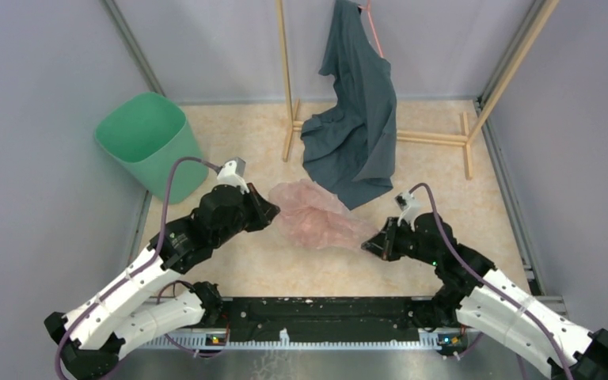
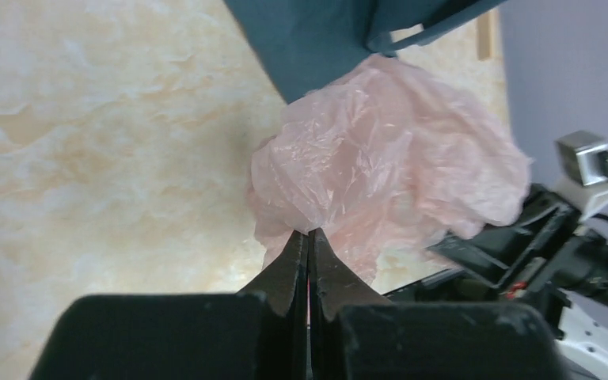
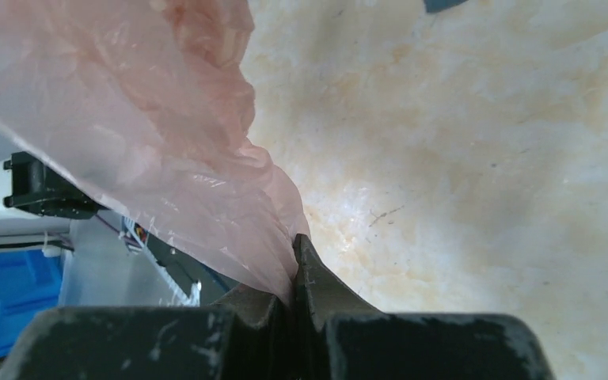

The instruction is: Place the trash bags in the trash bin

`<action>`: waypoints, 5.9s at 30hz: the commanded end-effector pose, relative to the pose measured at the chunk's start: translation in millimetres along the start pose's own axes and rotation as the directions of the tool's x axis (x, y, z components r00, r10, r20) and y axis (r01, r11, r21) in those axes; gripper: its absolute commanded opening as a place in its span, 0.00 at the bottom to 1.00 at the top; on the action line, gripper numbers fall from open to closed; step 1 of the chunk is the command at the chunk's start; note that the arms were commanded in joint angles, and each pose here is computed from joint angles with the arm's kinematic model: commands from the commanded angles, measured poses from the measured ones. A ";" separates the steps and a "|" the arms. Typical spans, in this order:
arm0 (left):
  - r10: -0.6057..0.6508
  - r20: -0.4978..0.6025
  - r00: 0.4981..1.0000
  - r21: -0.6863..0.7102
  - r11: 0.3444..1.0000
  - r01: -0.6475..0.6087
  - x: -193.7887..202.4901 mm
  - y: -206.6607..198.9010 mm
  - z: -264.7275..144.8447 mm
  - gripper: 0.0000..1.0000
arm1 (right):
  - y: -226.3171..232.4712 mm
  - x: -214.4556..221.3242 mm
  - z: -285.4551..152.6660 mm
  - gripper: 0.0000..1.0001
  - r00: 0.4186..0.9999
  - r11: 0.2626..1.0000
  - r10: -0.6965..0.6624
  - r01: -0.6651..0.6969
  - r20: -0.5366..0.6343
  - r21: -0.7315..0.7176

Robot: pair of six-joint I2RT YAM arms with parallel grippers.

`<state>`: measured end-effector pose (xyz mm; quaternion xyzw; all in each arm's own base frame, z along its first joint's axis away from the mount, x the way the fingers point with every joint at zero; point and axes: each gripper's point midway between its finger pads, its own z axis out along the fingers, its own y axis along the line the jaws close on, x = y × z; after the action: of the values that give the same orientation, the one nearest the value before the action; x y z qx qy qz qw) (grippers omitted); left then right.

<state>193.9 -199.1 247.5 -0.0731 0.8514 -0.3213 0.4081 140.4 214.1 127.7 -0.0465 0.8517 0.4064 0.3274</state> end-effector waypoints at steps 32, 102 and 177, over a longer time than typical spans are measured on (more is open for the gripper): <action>0.030 -0.376 0.926 0.109 0.994 0.012 84.8 11.8 18.8 0.98 | 23.5 -65.7 -45.5 0.00 0.986 0.995 -0.076 0.067 0.148 0.069; -0.072 -0.355 0.932 0.070 0.992 0.104 138.0 12.1 149.5 0.90 | 32.3 -47.2 -43.0 0.02 0.996 0.998 -0.058 0.059 0.074 -0.011; -0.213 -0.054 0.975 -0.346 0.920 0.182 -31.5 -5.1 -8.1 0.00 | 190.1 -96.5 112.3 0.87 0.689 0.759 -0.608 0.650 0.394 0.033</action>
<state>203.8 -189.6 264.2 -0.1939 0.9073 -0.2120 0.3070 188.9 394.1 238.8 -0.3242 0.7076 0.3146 0.5435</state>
